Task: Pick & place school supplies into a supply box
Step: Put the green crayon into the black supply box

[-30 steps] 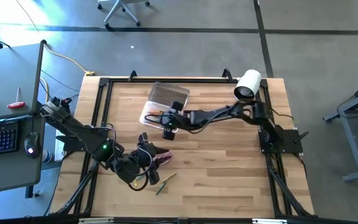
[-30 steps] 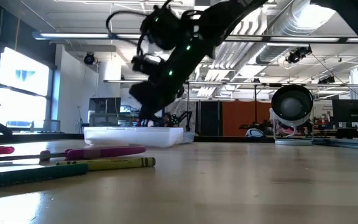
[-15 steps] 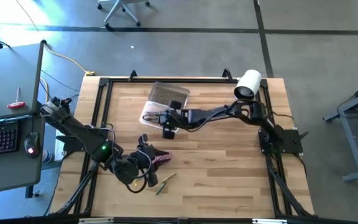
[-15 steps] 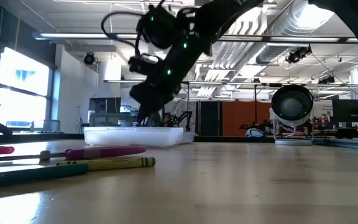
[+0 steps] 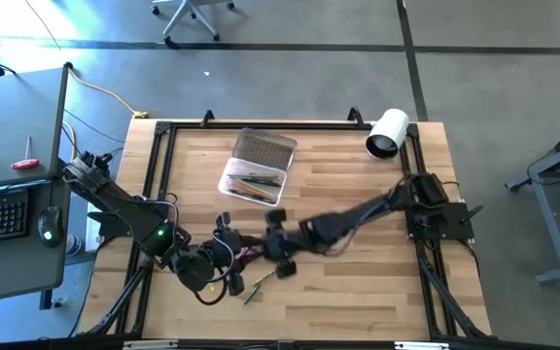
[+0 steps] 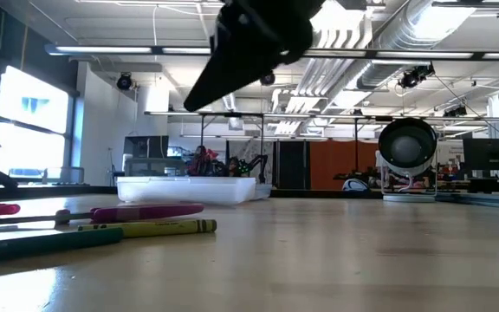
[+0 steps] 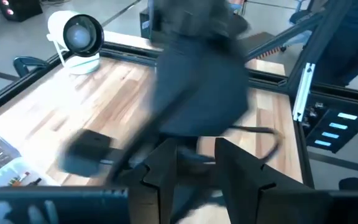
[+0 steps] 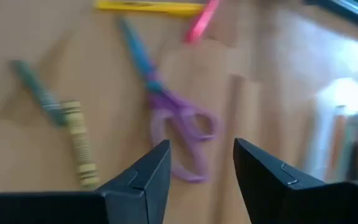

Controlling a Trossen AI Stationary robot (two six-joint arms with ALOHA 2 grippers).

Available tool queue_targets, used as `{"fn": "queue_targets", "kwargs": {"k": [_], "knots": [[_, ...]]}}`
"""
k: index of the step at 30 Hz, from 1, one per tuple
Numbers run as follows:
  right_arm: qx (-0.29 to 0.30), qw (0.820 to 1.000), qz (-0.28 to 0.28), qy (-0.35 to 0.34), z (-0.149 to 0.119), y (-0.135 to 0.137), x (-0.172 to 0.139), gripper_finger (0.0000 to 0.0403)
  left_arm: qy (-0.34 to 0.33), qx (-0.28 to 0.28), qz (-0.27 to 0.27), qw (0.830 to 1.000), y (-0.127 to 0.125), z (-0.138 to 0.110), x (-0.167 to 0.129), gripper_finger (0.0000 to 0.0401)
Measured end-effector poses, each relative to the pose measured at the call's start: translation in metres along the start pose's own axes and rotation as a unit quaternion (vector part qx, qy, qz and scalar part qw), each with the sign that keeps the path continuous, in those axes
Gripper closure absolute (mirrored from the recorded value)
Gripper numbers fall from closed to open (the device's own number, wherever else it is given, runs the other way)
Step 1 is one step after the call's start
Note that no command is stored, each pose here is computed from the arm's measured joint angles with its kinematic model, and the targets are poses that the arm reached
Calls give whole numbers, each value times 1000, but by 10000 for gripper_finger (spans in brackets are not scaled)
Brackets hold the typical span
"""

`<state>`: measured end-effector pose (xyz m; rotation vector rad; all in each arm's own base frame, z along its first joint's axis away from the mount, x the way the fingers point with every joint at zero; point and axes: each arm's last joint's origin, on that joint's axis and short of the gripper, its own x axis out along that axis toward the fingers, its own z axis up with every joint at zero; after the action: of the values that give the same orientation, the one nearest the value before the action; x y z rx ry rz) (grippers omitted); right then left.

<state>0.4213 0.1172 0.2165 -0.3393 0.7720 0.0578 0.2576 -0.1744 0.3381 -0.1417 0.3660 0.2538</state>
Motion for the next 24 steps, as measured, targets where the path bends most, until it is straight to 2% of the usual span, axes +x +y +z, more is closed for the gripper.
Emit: {"fn": "queue_targets", "kwargs": {"k": [4,7,9,12,15,18,24], "knots": [[-1,999,41,-34,-14,40,0,255,2,4,-9,1000,-4,-2,-3,256],[-14,989,104,-107,-30,66,4,256,-4,4,-3,1000,-4,-2,-5,256],[-7,980,122,-159,-43,75,6,255,-8,4,0,1000,-5,-2,-6,256],[24,969,123,-214,-57,74,8,251,-16,1,7,1000,-5,-2,-7,256],[36,963,122,-237,-63,65,13,245,-17,1,7,1000,-6,-2,-7,256],[43,967,113,-226,-66,56,26,241,-21,3,10,1000,-5,-1,-7,256],[55,968,156,-186,-75,50,54,243,-23,2,10,1000,-6,-1,-7,256]]}}
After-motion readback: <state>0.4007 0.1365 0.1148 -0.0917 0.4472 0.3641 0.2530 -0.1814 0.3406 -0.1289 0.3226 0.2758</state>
